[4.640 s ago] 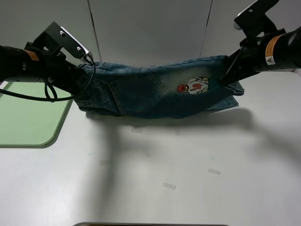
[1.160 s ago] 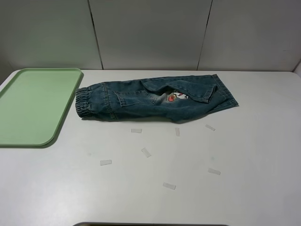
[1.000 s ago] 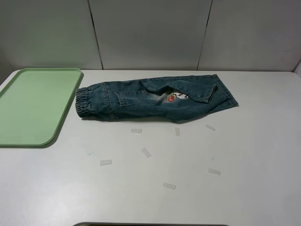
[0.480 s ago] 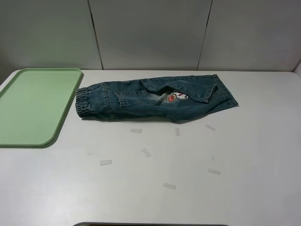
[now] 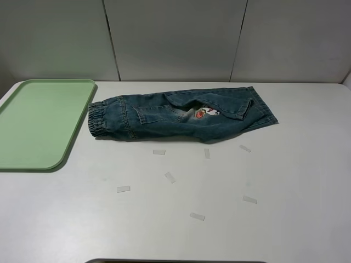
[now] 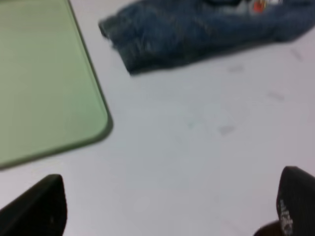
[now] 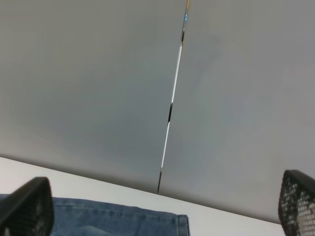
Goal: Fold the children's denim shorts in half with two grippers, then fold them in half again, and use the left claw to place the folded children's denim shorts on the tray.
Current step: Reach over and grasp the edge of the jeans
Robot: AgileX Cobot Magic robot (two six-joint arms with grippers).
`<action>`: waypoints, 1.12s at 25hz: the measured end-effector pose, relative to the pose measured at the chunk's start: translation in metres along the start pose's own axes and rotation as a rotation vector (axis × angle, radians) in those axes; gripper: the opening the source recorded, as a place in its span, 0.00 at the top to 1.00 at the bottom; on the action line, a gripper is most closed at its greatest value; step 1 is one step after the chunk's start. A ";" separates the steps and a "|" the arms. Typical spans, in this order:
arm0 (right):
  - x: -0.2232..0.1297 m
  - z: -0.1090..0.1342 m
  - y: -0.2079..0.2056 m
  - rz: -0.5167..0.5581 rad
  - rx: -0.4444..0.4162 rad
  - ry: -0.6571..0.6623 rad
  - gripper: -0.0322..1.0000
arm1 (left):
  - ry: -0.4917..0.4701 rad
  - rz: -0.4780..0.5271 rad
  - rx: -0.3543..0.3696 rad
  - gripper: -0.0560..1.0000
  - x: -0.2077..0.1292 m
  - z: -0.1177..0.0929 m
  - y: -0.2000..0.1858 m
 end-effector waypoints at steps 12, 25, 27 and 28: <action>-0.001 0.000 0.001 0.006 0.000 0.001 0.30 | 0.004 0.055 -0.008 0.15 -0.013 -0.002 0.018; -0.007 -0.001 0.002 0.042 -0.006 0.002 0.30 | 0.006 0.055 -0.008 0.15 -0.013 -0.002 0.018; -0.007 -0.001 0.002 0.042 -0.006 0.002 0.30 | 0.009 0.055 -0.008 0.15 -0.013 -0.002 0.018; -0.007 -0.001 0.002 0.042 -0.006 0.002 0.30 | 0.009 0.055 -0.008 0.15 -0.013 -0.002 0.018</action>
Point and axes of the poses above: a point on each arm's last joint axis where the gripper is mounted, y pointing out along that axis toward the gripper, z along the wrist's bending axis when the last joint is at zero, x = y × z, the point moved 5 cm from there along y, pointing out along that axis toward the gripper, and after that the axes turned 13 degrees about y, right-handed, at the moved point
